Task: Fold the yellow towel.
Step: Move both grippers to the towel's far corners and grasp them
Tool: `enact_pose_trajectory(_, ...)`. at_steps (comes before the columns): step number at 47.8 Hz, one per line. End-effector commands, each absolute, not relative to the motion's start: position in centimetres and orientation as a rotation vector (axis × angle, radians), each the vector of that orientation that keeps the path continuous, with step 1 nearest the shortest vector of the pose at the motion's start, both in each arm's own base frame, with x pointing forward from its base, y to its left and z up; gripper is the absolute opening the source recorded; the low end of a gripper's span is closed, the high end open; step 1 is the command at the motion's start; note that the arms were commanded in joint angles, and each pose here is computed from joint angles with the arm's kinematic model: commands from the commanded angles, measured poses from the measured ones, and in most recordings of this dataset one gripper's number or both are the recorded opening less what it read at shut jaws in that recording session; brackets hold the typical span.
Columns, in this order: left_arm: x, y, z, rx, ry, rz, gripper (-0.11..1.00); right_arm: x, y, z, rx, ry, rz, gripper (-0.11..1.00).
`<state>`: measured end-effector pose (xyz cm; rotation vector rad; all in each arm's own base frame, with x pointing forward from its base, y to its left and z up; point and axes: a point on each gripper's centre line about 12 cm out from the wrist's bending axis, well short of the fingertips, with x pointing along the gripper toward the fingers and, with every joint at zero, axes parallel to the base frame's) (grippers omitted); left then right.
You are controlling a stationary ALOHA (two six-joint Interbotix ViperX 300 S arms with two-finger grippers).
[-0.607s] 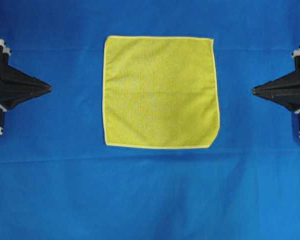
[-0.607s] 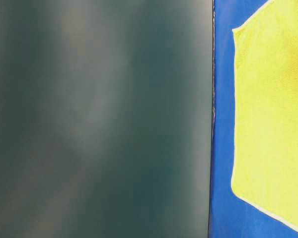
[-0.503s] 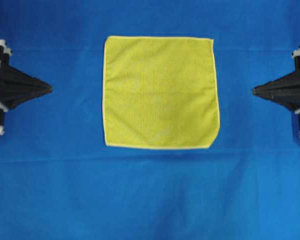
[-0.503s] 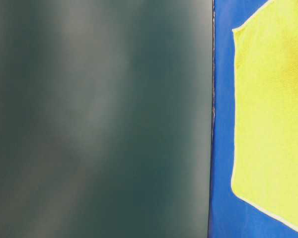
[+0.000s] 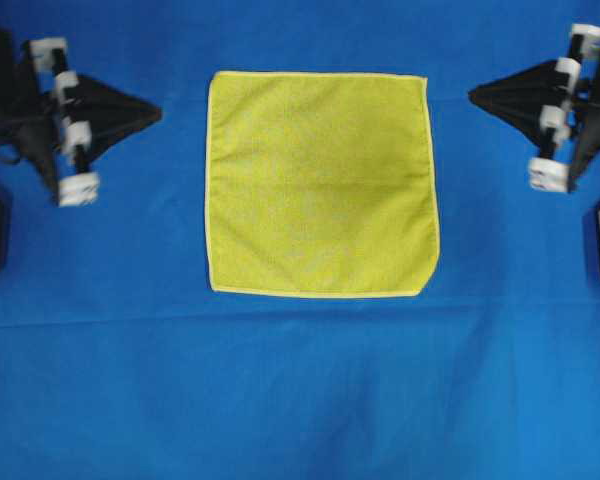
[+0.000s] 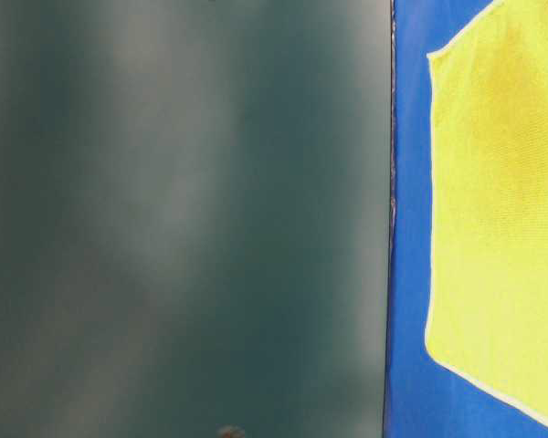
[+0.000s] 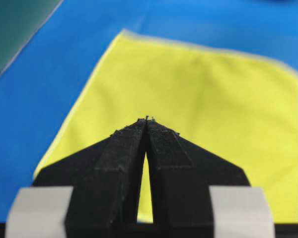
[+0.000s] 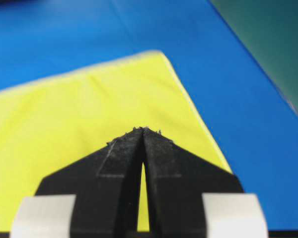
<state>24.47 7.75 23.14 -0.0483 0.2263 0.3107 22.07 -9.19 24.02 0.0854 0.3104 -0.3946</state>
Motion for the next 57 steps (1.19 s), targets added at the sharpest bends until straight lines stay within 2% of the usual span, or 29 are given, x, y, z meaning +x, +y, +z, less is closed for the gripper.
enact_pose_trajectory(1, 25.4, 9.5, 23.0, -0.056, 0.236, 0.362, 0.07, 22.8, -10.7, 24.0, 0.094, 0.323, -0.437, 0.01)
enact_pose_trajectory(5, 26.1, 11.1, 21.8, -0.064, 0.268, 0.406, 0.30, 23.4, -12.3, 22.9, 0.100, 0.366, -0.479, 0.03)
enact_pose_trajectory(8, 26.6, 12.2, 21.1, -0.066, 0.286, 0.432, 0.49, 23.9, -13.5, 22.0, 0.110, 0.404, -0.507, 0.17)
enact_pose_trajectory(12, 27.1, 13.7, 20.0, -0.068, 0.313, 0.467, 0.73, 24.4, -15.2, 20.6, 0.126, 0.463, -0.544, 0.42)
enact_pose_trajectory(15, 27.6, 14.8, 19.1, -0.058, 0.343, 0.487, 0.83, 25.0, -16.6, 19.2, 0.128, 0.514, -0.563, 0.55)
enact_pose_trajectory(17, 28.0, 15.5, 18.5, -0.054, 0.362, 0.498, 0.83, 25.3, -17.2, 18.4, 0.127, 0.539, -0.566, 0.58)
enact_pose_trajectory(23, 29.0, 17.5, 16.3, -0.050, 0.413, 0.529, 0.82, 26.4, -19.0, 16.3, 0.126, 0.587, -0.577, 0.53)
enact_pose_trajectory(31, 30.2, 19.2, 13.3, -0.072, 0.473, 0.548, 0.82, 27.4, -20.8, 12.8, 0.147, 0.678, -0.583, 0.53)
enact_pose_trajectory(45, 30.9, 20.3, 9.5, -0.097, 0.558, 0.555, 0.82, 28.0, -21.8, 9.7, 0.165, 0.762, -0.576, 0.53)
enact_pose_trajectory(53, 30.8, 20.2, 9.0, -0.093, 0.594, 0.547, 0.77, 27.9, -21.6, 9.6, 0.161, 0.772, -0.570, 0.52)
enact_pose_trajectory(57, 30.7, 20.2, 8.8, -0.089, 0.622, 0.540, 0.64, 27.9, -21.7, 9.6, 0.151, 0.775, -0.565, 0.47)
